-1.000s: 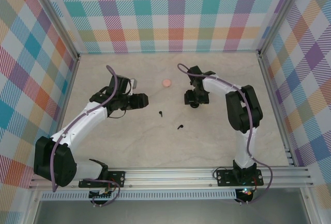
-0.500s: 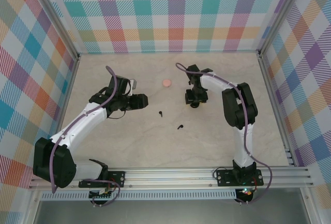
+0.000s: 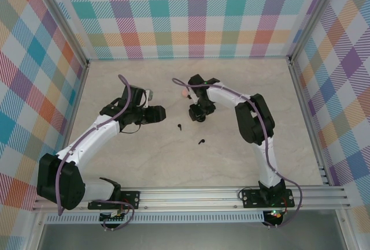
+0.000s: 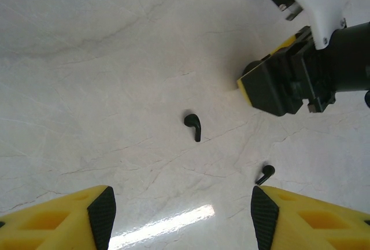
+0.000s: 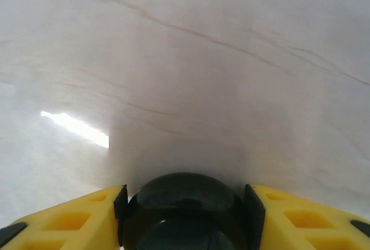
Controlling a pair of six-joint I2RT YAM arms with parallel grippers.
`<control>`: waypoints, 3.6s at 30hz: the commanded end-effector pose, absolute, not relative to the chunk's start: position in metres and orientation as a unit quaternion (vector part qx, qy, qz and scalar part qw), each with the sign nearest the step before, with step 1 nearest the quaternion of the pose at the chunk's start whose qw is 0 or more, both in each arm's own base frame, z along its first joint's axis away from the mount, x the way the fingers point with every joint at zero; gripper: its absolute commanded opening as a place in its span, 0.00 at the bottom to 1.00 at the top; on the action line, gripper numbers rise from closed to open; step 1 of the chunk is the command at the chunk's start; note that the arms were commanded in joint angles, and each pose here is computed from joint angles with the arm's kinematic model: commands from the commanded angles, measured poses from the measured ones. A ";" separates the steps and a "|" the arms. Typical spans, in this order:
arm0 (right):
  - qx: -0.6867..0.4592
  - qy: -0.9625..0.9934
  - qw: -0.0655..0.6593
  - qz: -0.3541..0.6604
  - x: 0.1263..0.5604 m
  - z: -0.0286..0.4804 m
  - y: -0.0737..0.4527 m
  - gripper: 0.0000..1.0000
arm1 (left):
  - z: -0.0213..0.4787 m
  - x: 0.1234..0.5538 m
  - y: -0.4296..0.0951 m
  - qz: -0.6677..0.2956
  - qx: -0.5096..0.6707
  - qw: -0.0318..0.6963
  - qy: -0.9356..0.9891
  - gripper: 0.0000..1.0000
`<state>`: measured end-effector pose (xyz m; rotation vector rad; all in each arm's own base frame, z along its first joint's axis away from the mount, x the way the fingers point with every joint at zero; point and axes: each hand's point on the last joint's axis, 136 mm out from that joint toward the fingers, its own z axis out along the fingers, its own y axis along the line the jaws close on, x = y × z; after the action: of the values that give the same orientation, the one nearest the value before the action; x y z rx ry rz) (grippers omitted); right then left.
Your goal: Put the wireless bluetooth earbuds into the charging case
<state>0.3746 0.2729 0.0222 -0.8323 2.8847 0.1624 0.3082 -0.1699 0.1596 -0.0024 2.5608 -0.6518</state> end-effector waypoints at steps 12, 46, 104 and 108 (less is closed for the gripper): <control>-0.310 0.941 0.100 0.090 0.367 0.050 0.298 0.71 | 0.152 0.299 -0.176 -0.248 0.006 0.232 0.941 0.64; -0.059 0.986 0.097 0.119 0.346 0.036 0.244 0.38 | 0.043 0.395 -0.278 -0.297 0.057 0.092 0.949 0.22; -0.077 0.968 0.112 0.211 0.366 0.065 0.240 0.46 | 0.067 0.360 -0.284 -0.303 0.034 0.121 0.945 0.41; -0.083 0.959 0.100 0.252 0.368 0.067 0.250 0.46 | 0.066 0.360 -0.296 -0.345 0.017 0.116 0.931 0.42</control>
<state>0.3695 0.2333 0.0553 -0.1763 2.8724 0.5804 0.3534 -0.2811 0.0453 0.0969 2.8106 -0.8666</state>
